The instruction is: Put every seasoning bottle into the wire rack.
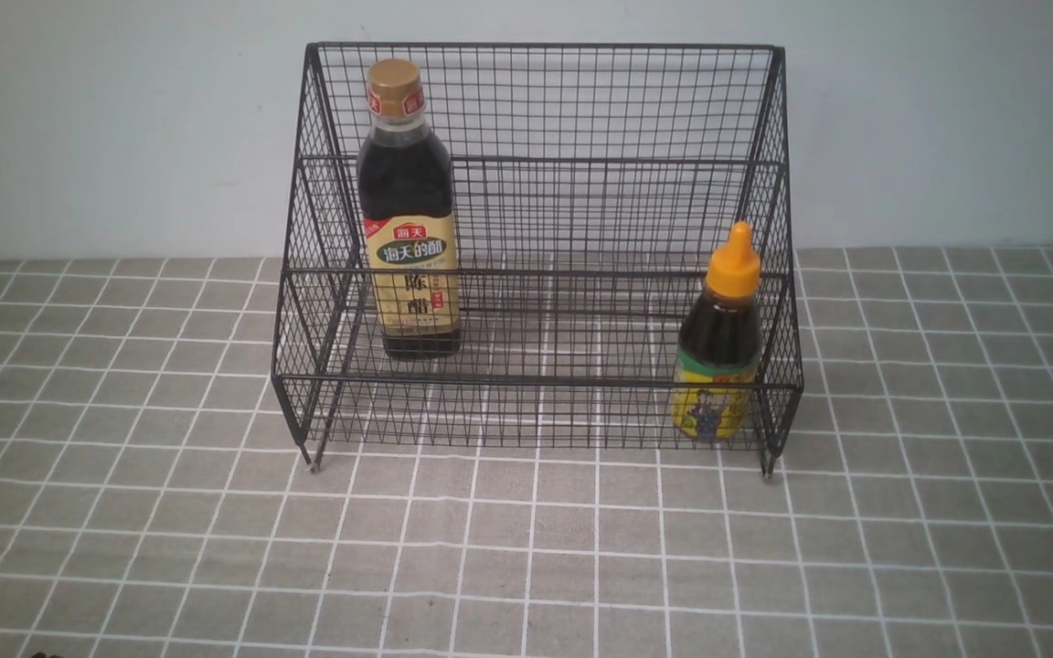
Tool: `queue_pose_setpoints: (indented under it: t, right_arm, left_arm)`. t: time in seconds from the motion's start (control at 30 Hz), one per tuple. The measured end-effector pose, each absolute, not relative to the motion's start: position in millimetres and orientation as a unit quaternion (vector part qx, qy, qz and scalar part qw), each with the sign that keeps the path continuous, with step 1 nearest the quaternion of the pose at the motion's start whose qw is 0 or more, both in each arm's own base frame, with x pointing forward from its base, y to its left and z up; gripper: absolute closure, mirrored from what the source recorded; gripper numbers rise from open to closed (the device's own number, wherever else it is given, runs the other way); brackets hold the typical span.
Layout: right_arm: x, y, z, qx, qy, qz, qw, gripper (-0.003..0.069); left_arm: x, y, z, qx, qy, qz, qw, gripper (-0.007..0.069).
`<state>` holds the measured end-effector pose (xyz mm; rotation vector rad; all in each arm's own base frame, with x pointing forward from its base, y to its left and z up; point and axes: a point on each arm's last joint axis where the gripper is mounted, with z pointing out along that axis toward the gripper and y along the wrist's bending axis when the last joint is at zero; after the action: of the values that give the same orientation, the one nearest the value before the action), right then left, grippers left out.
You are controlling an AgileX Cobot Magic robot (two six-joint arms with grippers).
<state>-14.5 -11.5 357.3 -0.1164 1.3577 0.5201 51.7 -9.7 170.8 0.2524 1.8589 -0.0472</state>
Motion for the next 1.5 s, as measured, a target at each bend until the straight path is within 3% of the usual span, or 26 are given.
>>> queue_pose_setpoints:
  t: [0.33, 0.6, 0.8, 0.87, 1.07, 1.5]
  right_arm:
    - [12.5, 1.3, 309.1, -0.061, 0.682, 0.220, 0.695, 0.0670]
    - [15.1, 1.7, 303.8, -0.070, 0.688, 0.204, 0.693, 0.0670]
    - [26.9, 2.4, 281.9, -0.045, 0.702, 0.133, 0.698, 0.0670]
    - [37.5, 1.1, 255.5, -0.001, 0.723, 0.075, 0.687, 0.0670]
    - [52.8, -3.3, 187.3, 0.047, 0.774, 0.022, 0.631, 0.0670]
    - [53.9, -3.2, 181.9, 0.048, 0.774, 0.022, 0.631, 0.0671]
  left_arm:
    - [51.6, -9.7, 170.8, 0.108, 0.799, -0.020, 0.592, 0.0632]
    - [51.6, -9.7, 170.8, 0.108, 0.799, -0.020, 0.592, 0.0632]
    - [51.6, -9.7, 170.8, 0.108, 0.799, -0.020, 0.592, 0.0632]
    - [51.6, -9.7, 170.8, 0.108, 0.799, -0.020, 0.592, 0.0632]
    - [51.6, -9.7, 170.8, 0.108, 0.799, -0.020, 0.592, 0.0632]
    - [51.6, -9.7, 170.8, 0.108, 0.799, -0.020, 0.592, 0.0632]
